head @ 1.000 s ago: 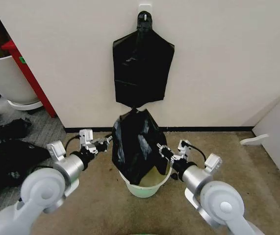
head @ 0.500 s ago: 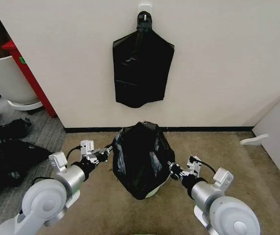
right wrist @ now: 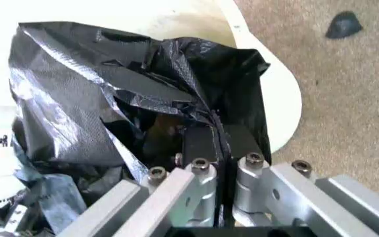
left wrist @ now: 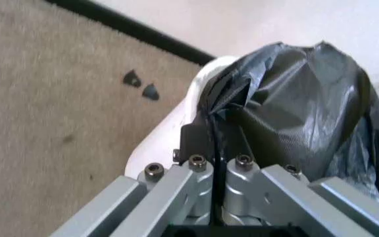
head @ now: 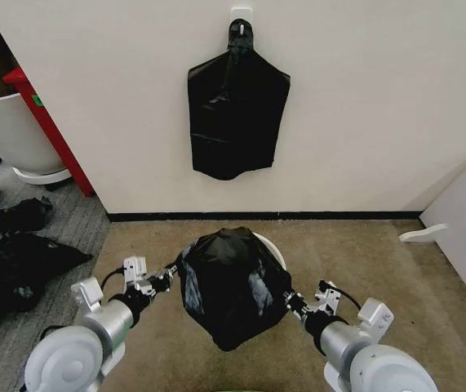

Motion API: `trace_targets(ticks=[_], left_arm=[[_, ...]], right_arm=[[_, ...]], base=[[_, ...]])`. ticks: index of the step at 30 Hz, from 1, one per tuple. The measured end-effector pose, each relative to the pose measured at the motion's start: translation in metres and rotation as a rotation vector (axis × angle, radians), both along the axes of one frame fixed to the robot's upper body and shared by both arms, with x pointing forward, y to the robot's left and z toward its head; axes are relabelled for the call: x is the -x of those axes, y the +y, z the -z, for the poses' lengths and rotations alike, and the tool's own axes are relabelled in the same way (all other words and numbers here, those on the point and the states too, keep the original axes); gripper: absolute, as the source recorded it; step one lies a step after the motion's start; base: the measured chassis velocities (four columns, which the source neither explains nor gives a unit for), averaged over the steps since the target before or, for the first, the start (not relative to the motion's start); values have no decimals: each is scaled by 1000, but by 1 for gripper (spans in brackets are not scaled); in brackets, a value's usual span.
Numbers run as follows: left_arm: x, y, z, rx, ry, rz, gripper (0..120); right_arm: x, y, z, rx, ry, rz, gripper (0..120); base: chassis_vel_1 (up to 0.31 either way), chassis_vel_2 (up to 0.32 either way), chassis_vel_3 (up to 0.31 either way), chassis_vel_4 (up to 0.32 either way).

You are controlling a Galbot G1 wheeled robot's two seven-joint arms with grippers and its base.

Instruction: Place the garbage bag over the trash bin.

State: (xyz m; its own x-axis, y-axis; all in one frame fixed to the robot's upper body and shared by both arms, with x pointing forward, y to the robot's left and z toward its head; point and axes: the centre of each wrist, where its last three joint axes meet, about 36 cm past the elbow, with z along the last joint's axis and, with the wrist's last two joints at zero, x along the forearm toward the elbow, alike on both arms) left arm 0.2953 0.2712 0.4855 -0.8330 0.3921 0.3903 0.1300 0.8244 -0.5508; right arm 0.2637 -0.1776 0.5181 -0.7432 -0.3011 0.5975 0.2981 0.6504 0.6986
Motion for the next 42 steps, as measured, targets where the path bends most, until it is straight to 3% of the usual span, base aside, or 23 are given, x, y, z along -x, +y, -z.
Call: trace_targets(ticks=[18,29,42], left_arm=[[-5,-8,53,-27,36,-12,0],[-15,-9,57,-30,17,-14,0],[-23,-11,70,-27,-11,-17,0]], right_arm=[[-7,-5,37,37,71,47,0],[-18,-14,65,87,68,88,0],[-33,-17,87,73,-22,103,0]], base=[[0,0,0,0],[0,0,0,0],[0,0,0,0]])
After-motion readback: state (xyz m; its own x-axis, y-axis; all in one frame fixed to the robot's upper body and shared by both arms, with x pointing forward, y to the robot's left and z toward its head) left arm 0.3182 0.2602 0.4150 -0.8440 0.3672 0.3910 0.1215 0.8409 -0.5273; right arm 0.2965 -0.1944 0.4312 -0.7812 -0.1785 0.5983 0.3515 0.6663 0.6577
